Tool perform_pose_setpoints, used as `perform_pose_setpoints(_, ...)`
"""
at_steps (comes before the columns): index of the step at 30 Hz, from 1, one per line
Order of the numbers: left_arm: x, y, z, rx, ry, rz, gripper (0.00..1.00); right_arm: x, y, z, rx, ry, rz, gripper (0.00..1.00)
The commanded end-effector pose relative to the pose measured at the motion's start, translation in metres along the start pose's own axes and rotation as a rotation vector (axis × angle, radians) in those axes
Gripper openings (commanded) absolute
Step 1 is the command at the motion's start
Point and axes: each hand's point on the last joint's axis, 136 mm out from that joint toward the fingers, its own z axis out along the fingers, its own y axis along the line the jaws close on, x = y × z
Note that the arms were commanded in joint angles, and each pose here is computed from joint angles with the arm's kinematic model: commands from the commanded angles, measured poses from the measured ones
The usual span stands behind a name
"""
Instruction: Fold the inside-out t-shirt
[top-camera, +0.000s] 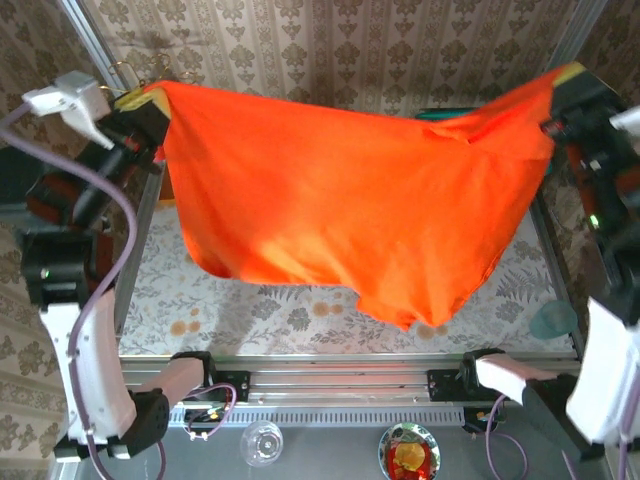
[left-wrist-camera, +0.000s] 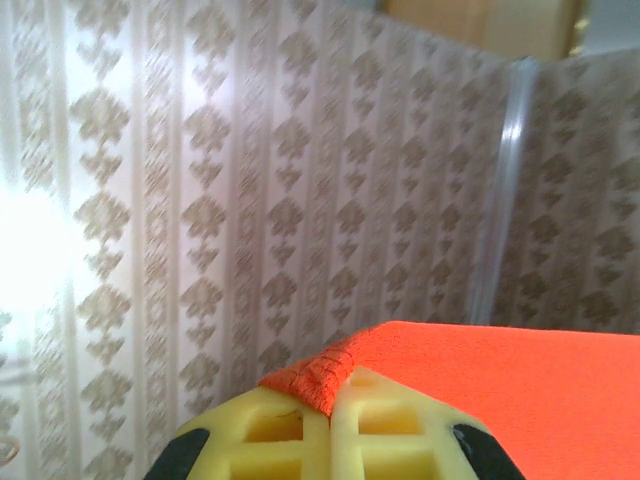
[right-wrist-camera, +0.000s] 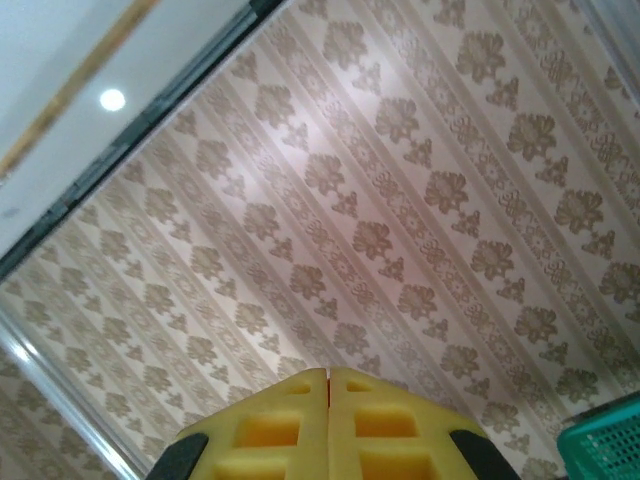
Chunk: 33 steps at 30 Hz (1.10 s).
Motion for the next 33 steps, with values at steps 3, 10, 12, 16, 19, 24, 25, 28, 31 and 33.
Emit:
perform_pose_setpoints(3,0.105,0.094,0.050,-0.220,0.253,-0.062,0.00,0.086,-0.041,0.107,0.097,0.184,-0.023,0.00)
perform_pose_setpoints(10,0.259,0.186,0.112,-0.280,0.504,-0.200,0.00,0.241,-0.110,0.219,0.219,0.429,-0.059,0.00)
perform_pose_setpoints(12,0.302,0.212,0.132,-0.294,0.554,-0.237,0.00,0.286,-0.135,0.247,0.258,0.483,-0.065,0.00)
perform_pose_setpoints(16,0.380,0.265,0.169,-0.359,0.664,-0.338,0.18,0.364,-0.176,0.296,0.320,0.585,-0.085,0.13)
perform_pose_setpoints(19,0.404,0.283,0.184,-0.392,0.712,-0.355,0.38,0.393,-0.189,0.308,0.332,0.637,-0.066,0.44)
perform_pose_setpoints(24,0.400,0.271,0.187,-0.386,0.757,-0.319,0.47,0.410,-0.188,0.291,0.334,0.743,-0.074,0.51)
perform_pose_setpoints(25,0.399,0.266,0.186,-0.378,0.767,-0.312,0.47,0.411,-0.187,0.285,0.335,0.763,-0.081,0.51)
perform_pose_setpoints(28,0.396,0.247,0.176,-0.359,0.803,-0.300,0.47,0.417,-0.178,0.264,0.311,0.805,-0.080,0.51)
perform_pose_setpoints(31,0.395,0.221,0.165,-0.327,0.840,-0.286,0.47,0.420,-0.169,0.237,0.294,0.846,-0.083,0.51)
perform_pose_setpoints(33,0.393,0.204,0.155,-0.314,0.864,-0.269,0.47,0.429,-0.166,0.216,0.286,0.911,-0.074,0.50)
